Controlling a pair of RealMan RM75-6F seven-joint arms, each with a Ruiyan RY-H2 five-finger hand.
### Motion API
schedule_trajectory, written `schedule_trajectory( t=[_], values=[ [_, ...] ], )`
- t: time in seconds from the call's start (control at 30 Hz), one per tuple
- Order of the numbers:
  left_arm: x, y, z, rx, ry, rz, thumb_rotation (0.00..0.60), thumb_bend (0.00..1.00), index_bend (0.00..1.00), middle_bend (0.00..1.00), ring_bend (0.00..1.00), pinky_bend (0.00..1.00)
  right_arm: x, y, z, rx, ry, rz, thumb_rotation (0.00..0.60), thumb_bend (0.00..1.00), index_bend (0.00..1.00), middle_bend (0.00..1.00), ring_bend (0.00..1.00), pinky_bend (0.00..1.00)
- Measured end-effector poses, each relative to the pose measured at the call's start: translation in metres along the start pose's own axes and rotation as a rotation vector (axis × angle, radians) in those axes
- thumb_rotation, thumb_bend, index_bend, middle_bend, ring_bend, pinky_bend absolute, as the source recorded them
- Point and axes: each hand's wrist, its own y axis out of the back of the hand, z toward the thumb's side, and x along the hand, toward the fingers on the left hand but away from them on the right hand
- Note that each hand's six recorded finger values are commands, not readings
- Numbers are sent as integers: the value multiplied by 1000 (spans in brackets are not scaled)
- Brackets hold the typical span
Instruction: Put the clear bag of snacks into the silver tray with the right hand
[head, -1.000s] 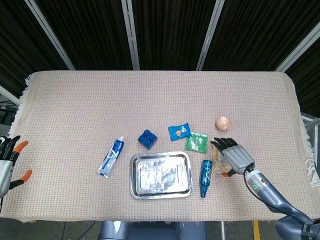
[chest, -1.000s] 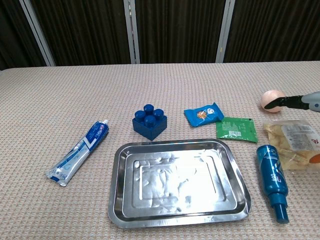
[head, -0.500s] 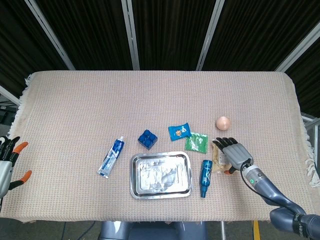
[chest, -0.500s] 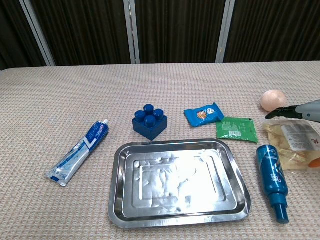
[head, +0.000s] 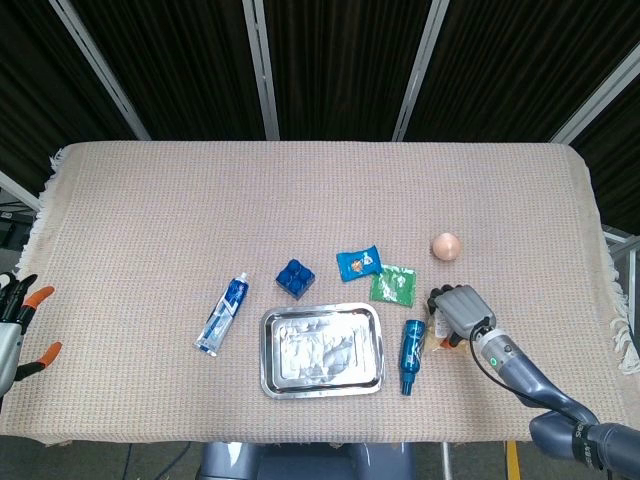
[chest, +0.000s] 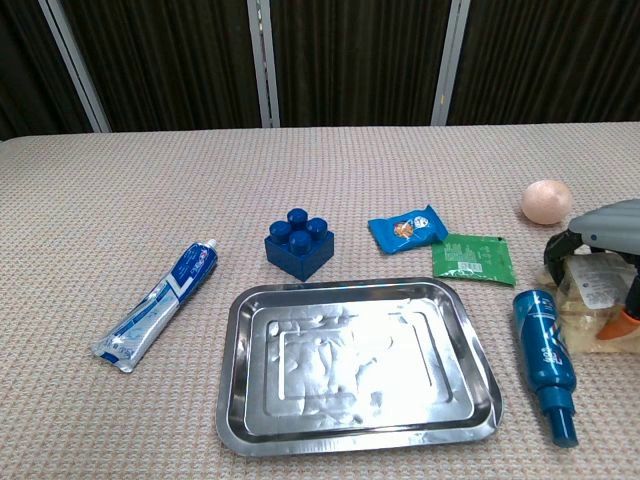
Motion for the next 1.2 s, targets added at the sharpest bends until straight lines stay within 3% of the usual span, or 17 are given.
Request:
schedule_trajectory(
  t=[0.17, 0.4, 0.87, 1.0, 1.07, 1.2],
  values=[
    [0, -1, 2, -3, -7, -4, 600, 237, 175, 42, 45, 0, 6, 20, 17, 28, 61, -55, 600, 41, 502, 300, 265, 405],
    [1, -4, 5, -3, -13, -14, 600, 238, 176, 42, 46, 0, 9, 59, 80, 51, 261, -131, 600, 39, 498, 302, 275, 405],
    [4, -5, 8, 3, -16, -25, 600, 236, 175, 42, 46, 0, -19, 63, 174, 22, 517, -106, 600, 39, 474, 303, 272, 405],
    [3, -5, 9, 4, -13, -29, 600, 238, 174, 42, 46, 0, -27, 59, 188, 51, 547, -88, 600, 40, 365, 271, 236, 376],
    [3, -5, 8, 5, -11, -30, 600, 238, 170, 42, 45, 0, -30, 57, 190, 61, 547, -76, 600, 40, 283, 231, 191, 299],
    [3, -5, 8, 5, -8, -32, 600, 237, 155, 42, 45, 0, -33, 52, 195, 95, 551, -55, 600, 16, 14, 20, 7, 36]
  ],
)
